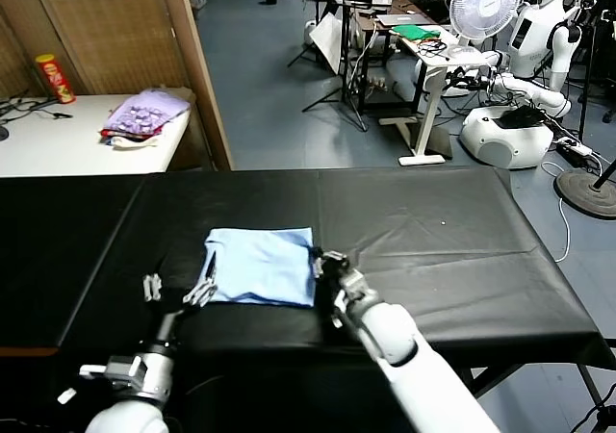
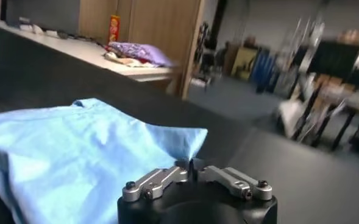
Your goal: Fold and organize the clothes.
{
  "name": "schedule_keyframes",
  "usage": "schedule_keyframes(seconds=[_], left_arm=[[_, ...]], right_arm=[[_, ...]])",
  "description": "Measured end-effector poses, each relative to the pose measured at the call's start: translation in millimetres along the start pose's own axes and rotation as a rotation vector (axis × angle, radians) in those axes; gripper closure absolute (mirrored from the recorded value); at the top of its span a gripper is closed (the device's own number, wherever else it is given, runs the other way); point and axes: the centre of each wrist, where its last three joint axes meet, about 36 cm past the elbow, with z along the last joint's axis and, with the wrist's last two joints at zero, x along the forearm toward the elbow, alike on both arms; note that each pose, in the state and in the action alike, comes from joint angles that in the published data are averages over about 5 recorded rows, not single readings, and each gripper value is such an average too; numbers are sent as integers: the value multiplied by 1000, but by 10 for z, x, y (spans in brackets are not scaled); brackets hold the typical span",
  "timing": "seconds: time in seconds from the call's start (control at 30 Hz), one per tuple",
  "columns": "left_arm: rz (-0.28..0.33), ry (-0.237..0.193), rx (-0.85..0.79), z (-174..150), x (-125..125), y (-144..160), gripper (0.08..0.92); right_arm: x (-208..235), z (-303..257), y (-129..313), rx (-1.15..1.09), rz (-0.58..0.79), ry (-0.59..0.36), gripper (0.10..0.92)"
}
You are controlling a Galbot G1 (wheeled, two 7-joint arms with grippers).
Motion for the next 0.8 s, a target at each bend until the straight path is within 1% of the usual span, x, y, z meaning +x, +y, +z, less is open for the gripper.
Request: schedule_keyframes(seconds=[0.1,0.2,0.27,0.33,0.37,0.43,0.5,0.6,0.7,0.8], left_arm=[[-6,22,-7,85,24,36,201],[-9,72,-3,140,59,65,201],[-23,105,4,165,87,72,201],[-37,129,5,177,115,74,201],[-41,139,2,176,131,77,201],[-44,153,-5,163,167,88,201],[-47,165,-12,143,214,104,201],[-54,198,-16,128,313,136,201],[-49,248,-7,125,437,160,201],[-35,317,26,106,563,169,201]], right_arm=[[210,100,-139,52,26,-52,610],[437,188,-204,76,53,-93,460],[581,227,-205,73,72,-111,361],[717,252,-187,55,93,-122,279],[784,260,-173,42,104,-124,253],[918,270,-141,12,130,-121,232],[1057,273,-105,-21,157,-108,227],[1272,272,-41,-76,199,-69,224],[1490,255,47,-142,248,-15,224],[1695,212,141,-210,287,40,224]])
